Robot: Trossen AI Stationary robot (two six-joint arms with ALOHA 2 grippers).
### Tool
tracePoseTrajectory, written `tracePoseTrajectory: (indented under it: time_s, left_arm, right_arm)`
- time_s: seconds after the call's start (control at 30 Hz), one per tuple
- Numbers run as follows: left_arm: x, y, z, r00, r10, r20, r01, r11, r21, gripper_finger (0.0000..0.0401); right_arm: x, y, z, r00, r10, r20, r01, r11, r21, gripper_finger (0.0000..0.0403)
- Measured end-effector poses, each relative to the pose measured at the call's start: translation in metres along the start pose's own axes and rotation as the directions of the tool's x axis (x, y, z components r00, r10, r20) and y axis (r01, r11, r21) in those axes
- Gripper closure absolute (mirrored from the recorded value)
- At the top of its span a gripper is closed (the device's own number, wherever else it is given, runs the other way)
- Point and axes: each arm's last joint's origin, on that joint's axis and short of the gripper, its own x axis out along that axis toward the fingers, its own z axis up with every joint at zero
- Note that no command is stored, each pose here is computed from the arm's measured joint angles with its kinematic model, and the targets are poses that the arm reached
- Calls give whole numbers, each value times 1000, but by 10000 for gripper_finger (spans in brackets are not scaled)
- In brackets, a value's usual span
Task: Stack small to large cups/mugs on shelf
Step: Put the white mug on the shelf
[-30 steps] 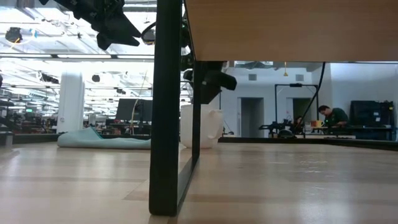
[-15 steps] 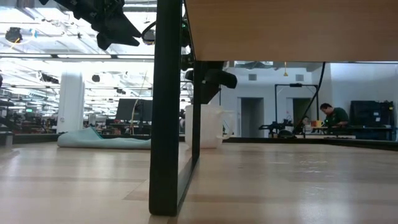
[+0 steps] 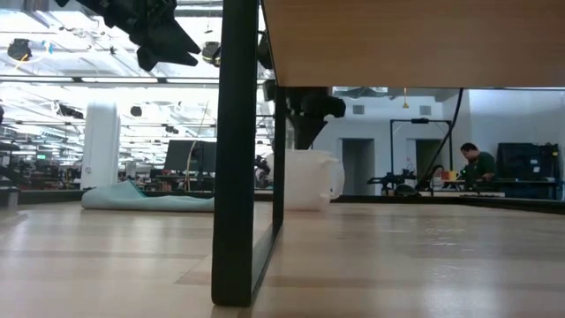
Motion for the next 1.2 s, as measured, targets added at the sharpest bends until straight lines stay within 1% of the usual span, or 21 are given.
tracePoseTrajectory:
  time_s: [0.2,0.4,0.53,0.77,0.87,1.0,1.1,1.2]
  left_arm:
    - [0,1,-4,999,7,-38,-7,1000,1,248]
    - [0,1,-5,998,10,-56,-9,1000,14,248]
    - [0,1,-5,998,10,-56,-7,999,43,248]
    - [0,1,-5,998,9,-56,-7,999,46,248]
    - [0,1,-5,998,10,-55,-7,999,47,248]
    - [0,1,-5,998,9,-55,-7,999,47,248]
    - [0,1,-5,998,9,-54,-6,998,60,248]
    - [0,1,-5,999,9,-54,-6,998,62,248]
  right_arm:
    - [-33,-8,-11,999,-36,38,32,995,95,401]
    - [-67,-9,-28,998,-42,38,34,981,193,402]
    - [-87,-5,-39,999,-33,29,25,973,230,403]
    - [-125,7,-60,1000,-14,14,9,952,306,403]
    - [-140,13,-69,1000,1,15,-6,937,348,403]
    - [-163,21,-82,998,33,60,-54,914,401,403]
    - [-178,28,-92,997,42,61,-65,890,451,403]
    - [-191,36,-105,998,59,39,-70,857,510,403]
